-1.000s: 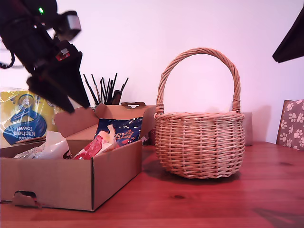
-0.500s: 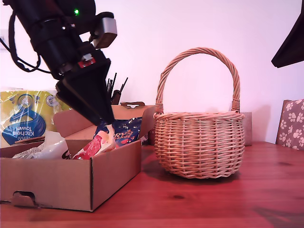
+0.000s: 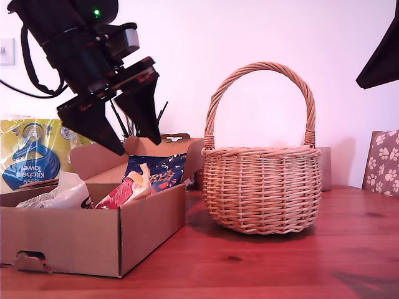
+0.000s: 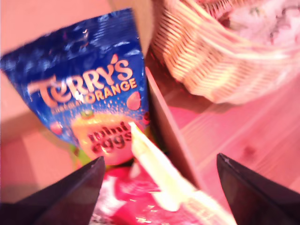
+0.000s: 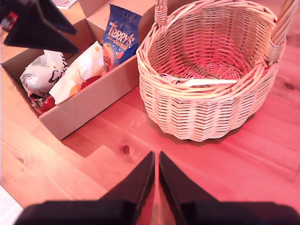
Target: Move the bags of Easter eggs from the cardboard box on the left into the woven basket on the right side.
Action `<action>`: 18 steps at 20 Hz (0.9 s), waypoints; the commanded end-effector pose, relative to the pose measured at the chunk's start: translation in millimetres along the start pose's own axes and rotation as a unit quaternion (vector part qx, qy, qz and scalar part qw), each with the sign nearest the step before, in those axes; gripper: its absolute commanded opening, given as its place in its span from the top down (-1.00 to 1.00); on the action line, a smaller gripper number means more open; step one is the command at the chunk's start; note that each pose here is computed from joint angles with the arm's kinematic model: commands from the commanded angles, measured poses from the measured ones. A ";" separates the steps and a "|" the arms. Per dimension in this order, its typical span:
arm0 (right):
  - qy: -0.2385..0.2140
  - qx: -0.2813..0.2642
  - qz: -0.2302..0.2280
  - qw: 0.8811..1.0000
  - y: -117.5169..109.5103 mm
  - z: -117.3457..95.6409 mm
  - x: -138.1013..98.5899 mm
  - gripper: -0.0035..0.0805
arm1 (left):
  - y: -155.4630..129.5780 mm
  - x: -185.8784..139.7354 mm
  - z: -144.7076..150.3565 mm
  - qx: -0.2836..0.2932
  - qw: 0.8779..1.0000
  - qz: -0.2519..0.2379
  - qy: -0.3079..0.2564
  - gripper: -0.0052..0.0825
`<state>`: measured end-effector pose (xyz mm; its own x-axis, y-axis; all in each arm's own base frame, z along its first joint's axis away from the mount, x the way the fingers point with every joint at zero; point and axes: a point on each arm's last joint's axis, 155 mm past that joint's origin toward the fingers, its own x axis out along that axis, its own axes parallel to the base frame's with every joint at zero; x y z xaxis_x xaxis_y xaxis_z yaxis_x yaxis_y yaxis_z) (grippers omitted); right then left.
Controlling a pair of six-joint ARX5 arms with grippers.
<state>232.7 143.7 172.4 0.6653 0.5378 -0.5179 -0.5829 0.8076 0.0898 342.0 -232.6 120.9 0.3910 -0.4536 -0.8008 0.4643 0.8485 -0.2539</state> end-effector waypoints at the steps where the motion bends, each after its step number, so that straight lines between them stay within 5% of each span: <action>1: 0.006 0.002 -0.004 1.000 -2.7 -7.2 2.9 0.93 | 5.4 11.4 -13.3 -0.034 0.999 0.014 0.021 -0.67; 3: 0.006 0.002 -0.004 1.000 -2.7 -7.1 2.9 0.93 | 13.8 17.8 -24.0 -0.074 0.996 0.034 0.041 -0.67; 18: 0.005 0.002 -0.004 1.000 -2.7 -6.5 3.0 0.93 | 42.0 57.2 -74.2 -0.098 0.981 0.093 0.136 -0.62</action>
<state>233.0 143.8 172.9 0.6666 0.5383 -0.5157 -0.5833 0.8074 0.0889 333.3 -207.7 44.9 0.2656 -0.2527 -0.9304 0.2461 0.9508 -0.1880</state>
